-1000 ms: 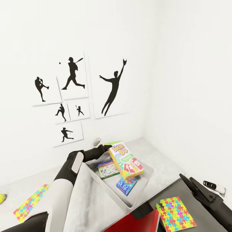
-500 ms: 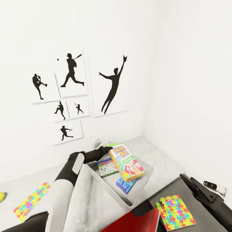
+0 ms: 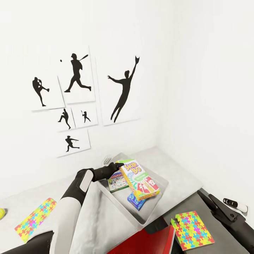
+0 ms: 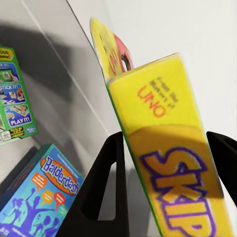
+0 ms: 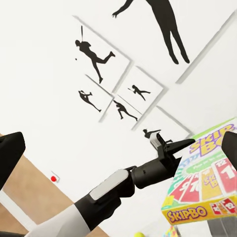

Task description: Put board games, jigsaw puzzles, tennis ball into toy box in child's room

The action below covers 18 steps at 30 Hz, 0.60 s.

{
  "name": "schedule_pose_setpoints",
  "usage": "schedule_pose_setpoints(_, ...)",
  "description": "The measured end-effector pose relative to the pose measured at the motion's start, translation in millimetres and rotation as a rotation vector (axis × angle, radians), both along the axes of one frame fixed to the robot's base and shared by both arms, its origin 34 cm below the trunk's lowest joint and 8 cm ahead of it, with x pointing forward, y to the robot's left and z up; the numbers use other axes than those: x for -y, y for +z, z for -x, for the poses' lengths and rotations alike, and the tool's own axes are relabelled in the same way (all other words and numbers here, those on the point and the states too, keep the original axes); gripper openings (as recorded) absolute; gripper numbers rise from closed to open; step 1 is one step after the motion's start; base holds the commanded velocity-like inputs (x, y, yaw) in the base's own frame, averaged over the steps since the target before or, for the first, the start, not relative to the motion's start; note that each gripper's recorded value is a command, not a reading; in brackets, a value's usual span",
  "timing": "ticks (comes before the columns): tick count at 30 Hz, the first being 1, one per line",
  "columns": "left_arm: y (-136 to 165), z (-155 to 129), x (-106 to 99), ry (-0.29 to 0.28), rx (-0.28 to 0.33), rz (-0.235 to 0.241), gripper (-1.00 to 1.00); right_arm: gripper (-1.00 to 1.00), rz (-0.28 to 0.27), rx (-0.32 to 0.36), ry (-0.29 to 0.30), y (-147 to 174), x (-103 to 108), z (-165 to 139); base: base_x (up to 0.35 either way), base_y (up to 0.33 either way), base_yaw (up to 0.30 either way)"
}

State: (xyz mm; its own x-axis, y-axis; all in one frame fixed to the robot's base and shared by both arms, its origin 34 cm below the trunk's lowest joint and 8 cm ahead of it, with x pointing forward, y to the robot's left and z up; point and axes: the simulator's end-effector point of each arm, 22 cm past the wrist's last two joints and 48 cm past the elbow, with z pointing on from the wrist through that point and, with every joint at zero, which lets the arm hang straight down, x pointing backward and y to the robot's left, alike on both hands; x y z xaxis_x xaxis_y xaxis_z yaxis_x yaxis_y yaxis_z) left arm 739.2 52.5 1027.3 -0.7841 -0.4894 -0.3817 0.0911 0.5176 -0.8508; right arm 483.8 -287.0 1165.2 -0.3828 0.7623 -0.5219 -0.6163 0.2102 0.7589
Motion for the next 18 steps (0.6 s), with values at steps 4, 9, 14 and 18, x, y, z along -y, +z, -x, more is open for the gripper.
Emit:
schedule_pose_setpoints(4, 3.5, -2.2, 1.8, 0.013, -0.005, 0.049, -1.0, 1.0, -0.001, -0.007, 0.0, -2.5, 0.2, -0.9, 0.0, 0.0, 0.0)
schedule_pose_setpoints(9, 9.2, -5.6, 4.1, 0.031, -0.009, 0.113, -1.0, 1.0, -0.002, -0.013, -0.002, -5.0, 1.2, -1.9, 0.0, 0.0, 0.0)
schedule_pose_setpoints(14, 5.6, -6.6, 4.1, 0.035, -0.015, 0.121, -1.0, 1.0, -0.005, -0.008, -0.02, -4.9, 9.6, -0.4, 0.0, 0.0, 0.0)
schedule_pose_setpoints(18, 3.8, -13.0, -0.4, 0.063, 0.007, 0.114, -1.0, 1.0, -0.011, 0.003, -0.019, -3.5, 12.1, 1.7, 0.0, 0.0, 0.0)
